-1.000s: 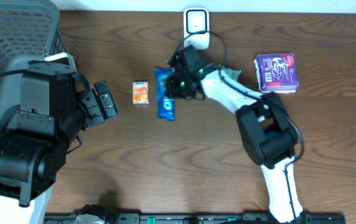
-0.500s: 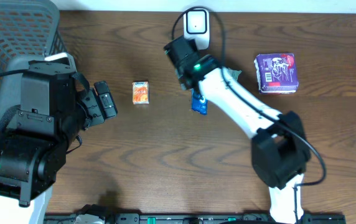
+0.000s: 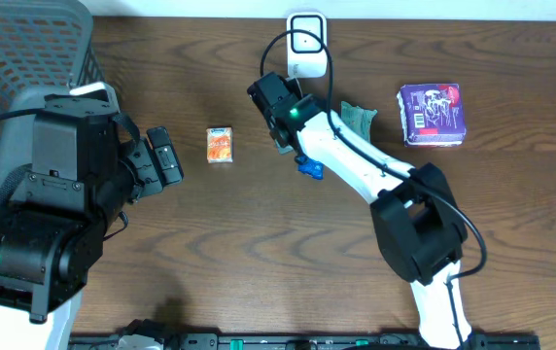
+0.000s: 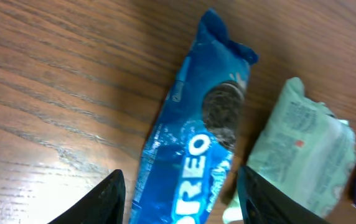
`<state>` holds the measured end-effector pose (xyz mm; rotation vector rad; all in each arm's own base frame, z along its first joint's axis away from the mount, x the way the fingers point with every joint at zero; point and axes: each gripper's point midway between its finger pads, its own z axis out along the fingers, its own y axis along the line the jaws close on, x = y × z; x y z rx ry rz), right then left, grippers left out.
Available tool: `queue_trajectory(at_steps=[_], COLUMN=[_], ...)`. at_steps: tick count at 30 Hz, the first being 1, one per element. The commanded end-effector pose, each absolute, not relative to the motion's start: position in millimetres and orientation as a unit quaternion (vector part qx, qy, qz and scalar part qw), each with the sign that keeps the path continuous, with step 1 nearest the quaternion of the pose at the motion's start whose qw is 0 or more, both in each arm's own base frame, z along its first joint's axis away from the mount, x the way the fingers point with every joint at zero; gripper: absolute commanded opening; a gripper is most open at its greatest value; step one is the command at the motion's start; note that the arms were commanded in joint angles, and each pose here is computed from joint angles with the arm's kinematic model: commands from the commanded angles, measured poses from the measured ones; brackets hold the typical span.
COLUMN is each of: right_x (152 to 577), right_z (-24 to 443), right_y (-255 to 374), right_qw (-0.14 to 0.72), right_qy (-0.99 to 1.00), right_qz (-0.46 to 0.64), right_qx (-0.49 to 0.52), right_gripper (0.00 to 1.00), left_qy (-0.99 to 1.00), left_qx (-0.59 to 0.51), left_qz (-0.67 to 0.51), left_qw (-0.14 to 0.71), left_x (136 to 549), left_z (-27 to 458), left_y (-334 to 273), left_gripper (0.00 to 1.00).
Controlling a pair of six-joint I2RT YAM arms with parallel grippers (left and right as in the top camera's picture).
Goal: Scan the item barcode
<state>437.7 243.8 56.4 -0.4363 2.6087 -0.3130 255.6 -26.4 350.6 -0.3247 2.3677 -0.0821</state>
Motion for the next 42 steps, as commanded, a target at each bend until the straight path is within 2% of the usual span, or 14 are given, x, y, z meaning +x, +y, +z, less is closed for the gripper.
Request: queue_trajectory(at_steps=[1, 8, 18, 30, 31, 32, 34, 36, 40, 42], right_x=[433.1, 431.9, 429.7, 424.5, 422.6, 420.9, 418.9, 415.9, 405.7, 396.2], right_z=[16.7, -27.9, -37.5, -52.2, -53.7, -55.0, -56.3, -57.7, -59.2, -57.5], right_y=[243.2, 219.1, 204.1, 198.5, 199.3, 200.7, 204.5, 213.0, 234.9, 258.5], right_qw=[0.206, 0.163, 0.140, 0.093, 0.090, 0.087, 0.082, 0.076, 0.055, 0.037], right_qy=[0.954, 0.957, 0.961, 0.982, 0.982, 0.983, 0.984, 0.986, 0.988, 0.985], right_qz=[-0.135, -0.170, -0.177, -0.096, -0.091, -0.085, -0.074, -0.048, 0.014, 0.081], right_qx=[-0.174, -0.169, -0.162, -0.137, -0.137, -0.137, -0.138, -0.140, -0.145, -0.151], right_gripper=[0.55, 0.57, 0.55, 0.53, 0.50, 0.41, 0.30, 0.01, 0.01, 0.01], left_qy=[0.922, 0.922, 0.922, 0.922, 0.922, 0.922, 0.922, 0.922, 0.922, 0.922], left_qx=[-0.125, -0.125, -0.125, -0.125, -0.125, -0.125, -0.125, -0.125, -0.125, -0.125], left_qz=[-0.023, -0.022, -0.022, -0.022, -0.022, -0.022, -0.022, -0.022, -0.022, -0.022], left_qw=[0.367, 0.366, 0.365, 0.365, 0.365, 0.365, 0.365, 0.365, 0.365, 0.365], left_x=[255.6, 255.8, 256.6, 256.6, 256.6, 256.6, 256.6, 256.6, 256.6, 256.6], left_z=[350.6, 350.3, 349.5, 349.5, 349.5, 349.5, 349.5, 349.5, 349.5, 349.5], left_y=[-22.9, -23.0, -23.1, -23.1, -23.1, -23.1, -23.1, -23.1, -23.1, -23.1], left_gripper=[0.98, 0.98, 0.98, 0.98, 0.98, 0.98, 0.98, 0.98, 0.98, 0.98])
